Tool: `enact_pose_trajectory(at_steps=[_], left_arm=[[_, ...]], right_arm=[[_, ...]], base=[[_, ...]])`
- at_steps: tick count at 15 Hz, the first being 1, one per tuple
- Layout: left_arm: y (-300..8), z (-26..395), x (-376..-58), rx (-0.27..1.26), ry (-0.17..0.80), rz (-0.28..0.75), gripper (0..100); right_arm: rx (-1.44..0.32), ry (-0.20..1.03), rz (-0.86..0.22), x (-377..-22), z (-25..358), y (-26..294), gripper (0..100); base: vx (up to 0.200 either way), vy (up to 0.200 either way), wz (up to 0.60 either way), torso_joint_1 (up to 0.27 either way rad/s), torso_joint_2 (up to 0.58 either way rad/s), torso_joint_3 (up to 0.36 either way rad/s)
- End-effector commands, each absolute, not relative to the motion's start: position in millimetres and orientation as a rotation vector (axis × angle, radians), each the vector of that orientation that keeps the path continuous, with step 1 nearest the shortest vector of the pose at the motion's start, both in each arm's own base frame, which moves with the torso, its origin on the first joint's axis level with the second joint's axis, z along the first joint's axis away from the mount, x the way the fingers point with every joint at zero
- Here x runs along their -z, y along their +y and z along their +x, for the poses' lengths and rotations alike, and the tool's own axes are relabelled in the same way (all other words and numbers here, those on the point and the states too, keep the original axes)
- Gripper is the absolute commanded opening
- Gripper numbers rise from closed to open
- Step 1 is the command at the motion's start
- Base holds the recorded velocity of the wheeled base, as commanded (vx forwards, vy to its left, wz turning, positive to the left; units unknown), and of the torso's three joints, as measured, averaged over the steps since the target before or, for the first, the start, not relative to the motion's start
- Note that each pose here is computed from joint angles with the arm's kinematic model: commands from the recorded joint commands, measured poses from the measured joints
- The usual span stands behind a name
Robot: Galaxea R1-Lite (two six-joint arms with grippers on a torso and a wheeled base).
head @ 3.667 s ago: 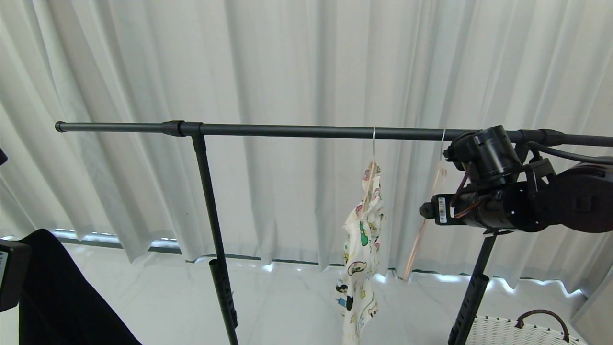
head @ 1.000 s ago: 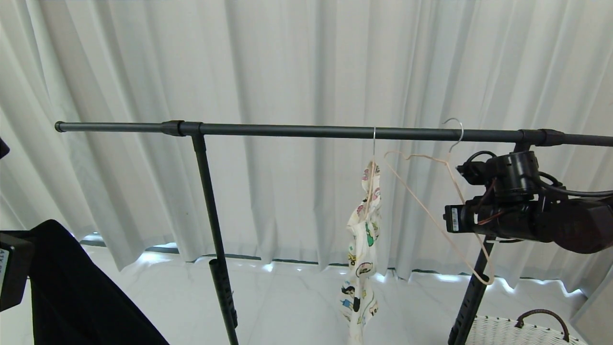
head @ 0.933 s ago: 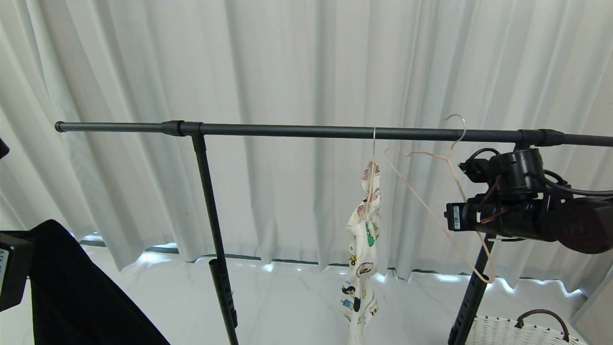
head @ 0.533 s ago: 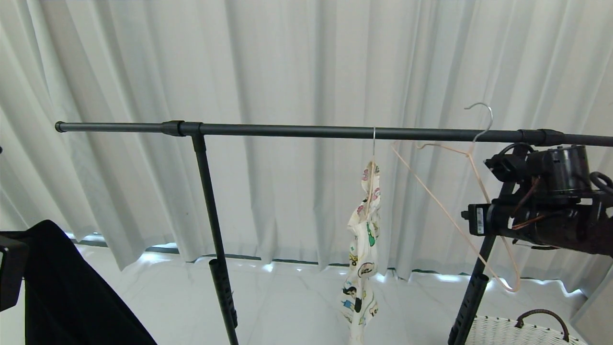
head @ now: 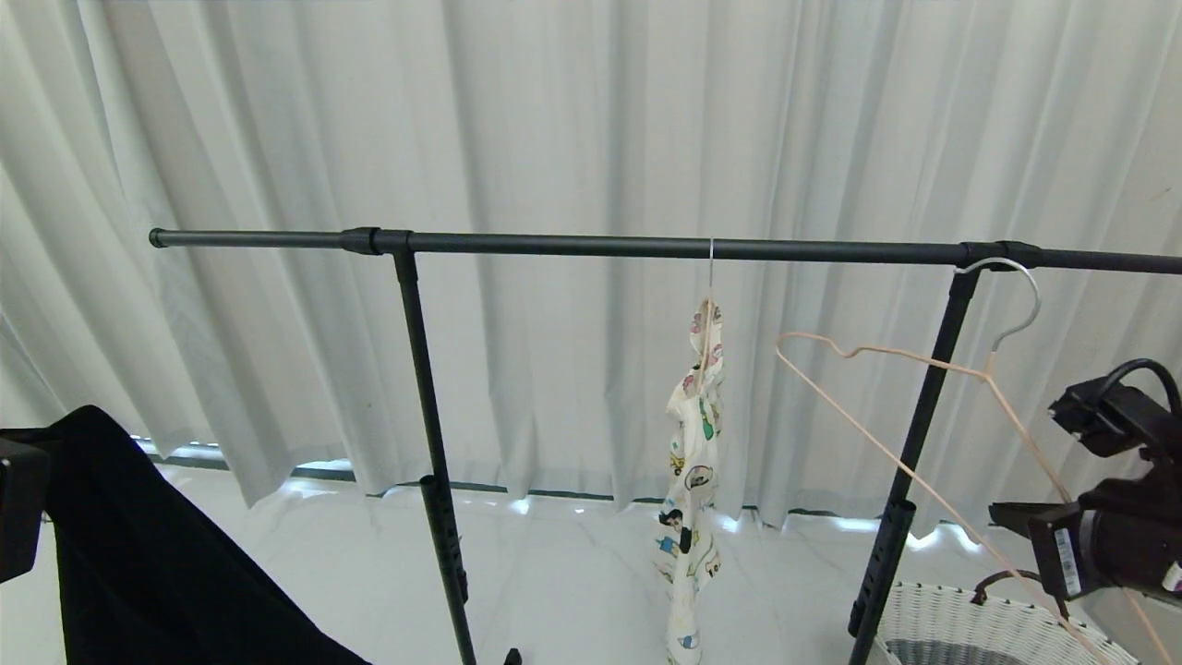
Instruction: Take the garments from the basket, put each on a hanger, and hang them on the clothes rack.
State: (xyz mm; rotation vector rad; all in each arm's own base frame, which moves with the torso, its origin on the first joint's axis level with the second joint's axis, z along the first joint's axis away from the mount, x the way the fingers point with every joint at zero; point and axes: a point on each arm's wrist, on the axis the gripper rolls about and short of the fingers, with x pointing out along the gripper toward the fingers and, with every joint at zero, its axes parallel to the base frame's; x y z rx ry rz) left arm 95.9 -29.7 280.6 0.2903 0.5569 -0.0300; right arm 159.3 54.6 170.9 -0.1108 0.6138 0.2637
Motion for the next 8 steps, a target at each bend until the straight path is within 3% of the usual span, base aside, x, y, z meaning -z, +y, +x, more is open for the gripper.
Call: enact_pose_trajectory(at_steps=[1,8], left_arm=[[-29.9,95.6,-280.6,0.033,0.556,0.291,0],[-37.2,93.4,-272.3,0.107,0.572,0.324,0]], right_arm=[[-0.285,0.554,-0.120,-181.7,137.4,48.9,0],[-0.481,0.560,-0.191,-190.9,92.8,55.2,0]], base=[[-0.200,0.000,0.00,-0.002,0.01,0.002],[-0.200,0.000,0.00,0.002,0.00,0.004]])
